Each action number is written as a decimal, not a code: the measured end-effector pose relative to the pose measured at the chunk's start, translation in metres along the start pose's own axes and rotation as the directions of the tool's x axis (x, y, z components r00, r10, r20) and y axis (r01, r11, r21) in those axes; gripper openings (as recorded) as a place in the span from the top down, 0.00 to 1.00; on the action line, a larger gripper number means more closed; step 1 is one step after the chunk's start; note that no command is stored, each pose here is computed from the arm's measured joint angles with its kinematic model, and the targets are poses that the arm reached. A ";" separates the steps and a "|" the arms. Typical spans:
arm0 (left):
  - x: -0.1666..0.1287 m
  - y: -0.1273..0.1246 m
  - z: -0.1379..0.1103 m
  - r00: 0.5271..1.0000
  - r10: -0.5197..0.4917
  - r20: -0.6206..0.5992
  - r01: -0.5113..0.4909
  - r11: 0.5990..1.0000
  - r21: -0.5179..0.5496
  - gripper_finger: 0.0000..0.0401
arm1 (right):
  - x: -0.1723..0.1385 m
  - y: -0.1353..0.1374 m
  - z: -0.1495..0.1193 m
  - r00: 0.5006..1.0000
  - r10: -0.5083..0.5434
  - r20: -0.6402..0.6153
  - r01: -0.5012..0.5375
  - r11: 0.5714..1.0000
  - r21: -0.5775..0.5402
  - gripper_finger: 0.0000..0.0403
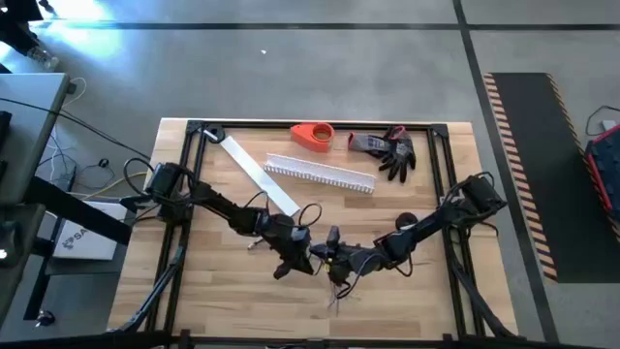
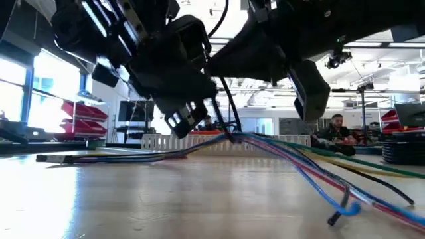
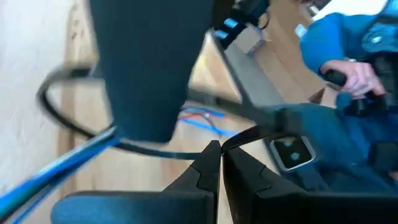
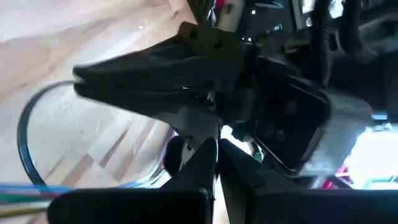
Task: Ziptie cables
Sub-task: Wrap the cable wires with the black zip tie
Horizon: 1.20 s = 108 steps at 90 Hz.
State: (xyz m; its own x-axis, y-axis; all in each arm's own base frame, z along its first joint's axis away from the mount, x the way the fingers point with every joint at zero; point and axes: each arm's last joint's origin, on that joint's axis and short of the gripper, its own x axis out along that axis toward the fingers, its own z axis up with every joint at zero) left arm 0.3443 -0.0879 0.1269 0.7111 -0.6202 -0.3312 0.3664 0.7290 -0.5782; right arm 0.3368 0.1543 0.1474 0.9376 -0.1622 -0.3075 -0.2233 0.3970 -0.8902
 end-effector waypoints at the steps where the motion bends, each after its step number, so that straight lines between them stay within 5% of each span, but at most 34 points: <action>1: 0.000 0.000 0.000 1.000 -0.005 0.000 0.005 1.000 0.000 1.00 | 0.000 0.000 0.000 1.000 0.001 0.000 -0.001 1.000 -0.005 1.00; 84: 0.001 0.016 -0.006 0.996 -0.078 -0.049 0.072 0.991 -0.117 1.00 | 0.000 -0.007 0.014 0.994 0.027 0.103 -0.014 0.992 -0.126 1.00; 108: 0.001 0.016 -0.006 0.998 -0.056 -0.042 0.053 0.996 -0.067 1.00 | 0.001 -0.003 0.012 0.995 0.057 0.080 -0.052 0.997 -0.057 1.00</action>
State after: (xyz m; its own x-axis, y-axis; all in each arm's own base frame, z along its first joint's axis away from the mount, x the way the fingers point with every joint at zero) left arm 0.3473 -0.0783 0.1125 0.6637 -0.6715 -0.3295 0.3625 0.6741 -0.6436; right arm 0.3412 0.1637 0.1541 0.9416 -0.0668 -0.3299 -0.2871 0.3525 -0.8907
